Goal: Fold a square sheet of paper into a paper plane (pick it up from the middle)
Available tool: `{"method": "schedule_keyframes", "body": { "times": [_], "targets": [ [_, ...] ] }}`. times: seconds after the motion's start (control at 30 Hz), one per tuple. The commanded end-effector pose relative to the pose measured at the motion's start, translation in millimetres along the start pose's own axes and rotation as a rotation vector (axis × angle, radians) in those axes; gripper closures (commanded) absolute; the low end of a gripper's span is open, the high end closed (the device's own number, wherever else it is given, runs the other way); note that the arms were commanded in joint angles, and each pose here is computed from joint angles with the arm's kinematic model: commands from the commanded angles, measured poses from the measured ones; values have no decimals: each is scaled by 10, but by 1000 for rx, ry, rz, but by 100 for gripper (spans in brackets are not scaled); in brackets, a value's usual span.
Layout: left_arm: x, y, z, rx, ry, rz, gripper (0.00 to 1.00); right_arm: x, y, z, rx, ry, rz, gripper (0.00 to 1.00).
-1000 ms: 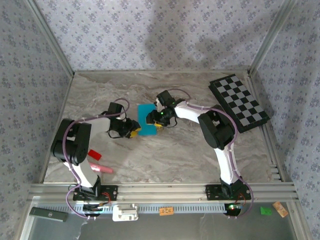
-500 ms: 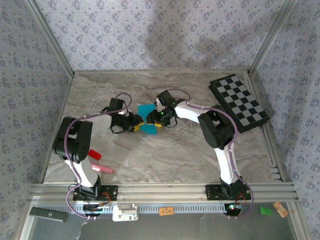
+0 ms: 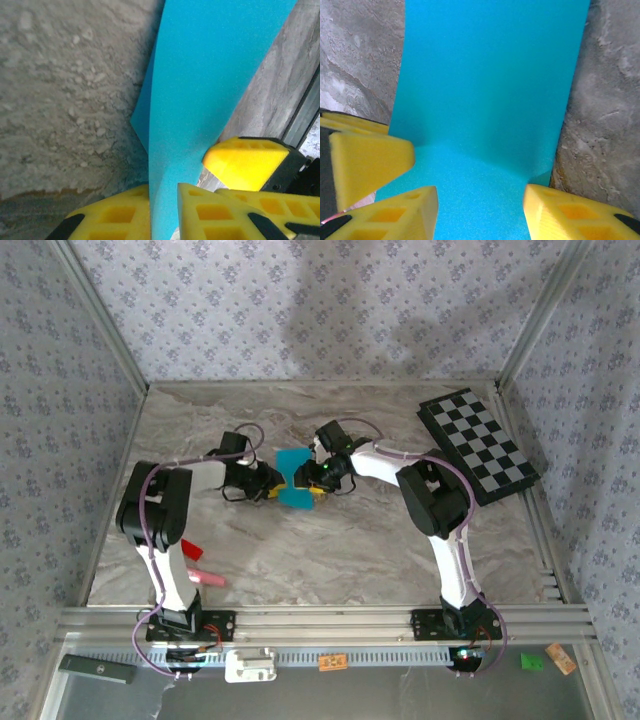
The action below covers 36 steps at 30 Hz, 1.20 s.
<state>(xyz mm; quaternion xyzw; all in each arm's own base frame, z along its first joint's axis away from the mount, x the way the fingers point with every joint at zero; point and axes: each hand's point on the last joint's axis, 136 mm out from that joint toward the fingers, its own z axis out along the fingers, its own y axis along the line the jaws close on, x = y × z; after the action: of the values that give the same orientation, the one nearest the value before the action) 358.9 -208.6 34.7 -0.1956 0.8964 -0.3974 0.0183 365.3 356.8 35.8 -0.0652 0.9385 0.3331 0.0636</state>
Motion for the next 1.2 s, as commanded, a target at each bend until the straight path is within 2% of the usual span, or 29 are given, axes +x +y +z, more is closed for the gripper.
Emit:
{"method": "schedule_keyframes", "body": {
  "times": [0.0,0.13,0.23,0.37,0.53,0.73,1.0,1.17],
  "targets": [
    [-51,-36,-15,5,12,13,84,170,-278,103,66,53,35,49],
    [-58,-63,-23,9,10,4,93,98,-193,31,26,15,4,49],
    [-45,-106,-40,18,7,-5,96,-52,-20,-118,-50,-35,-95,48],
    [12,-170,-80,16,1,-13,97,-225,164,-450,-128,-163,-253,37],
    [129,-288,-79,18,-4,-28,97,-235,113,-764,-22,-337,-456,23],
    [231,-422,-30,12,-21,-59,96,-113,166,-1045,74,-518,-657,19],
    [340,-533,87,14,-13,-72,96,405,306,-878,30,-494,-955,19],
    [388,-537,139,8,0,-72,96,607,338,-636,36,-426,-1050,20]
  ]
}}
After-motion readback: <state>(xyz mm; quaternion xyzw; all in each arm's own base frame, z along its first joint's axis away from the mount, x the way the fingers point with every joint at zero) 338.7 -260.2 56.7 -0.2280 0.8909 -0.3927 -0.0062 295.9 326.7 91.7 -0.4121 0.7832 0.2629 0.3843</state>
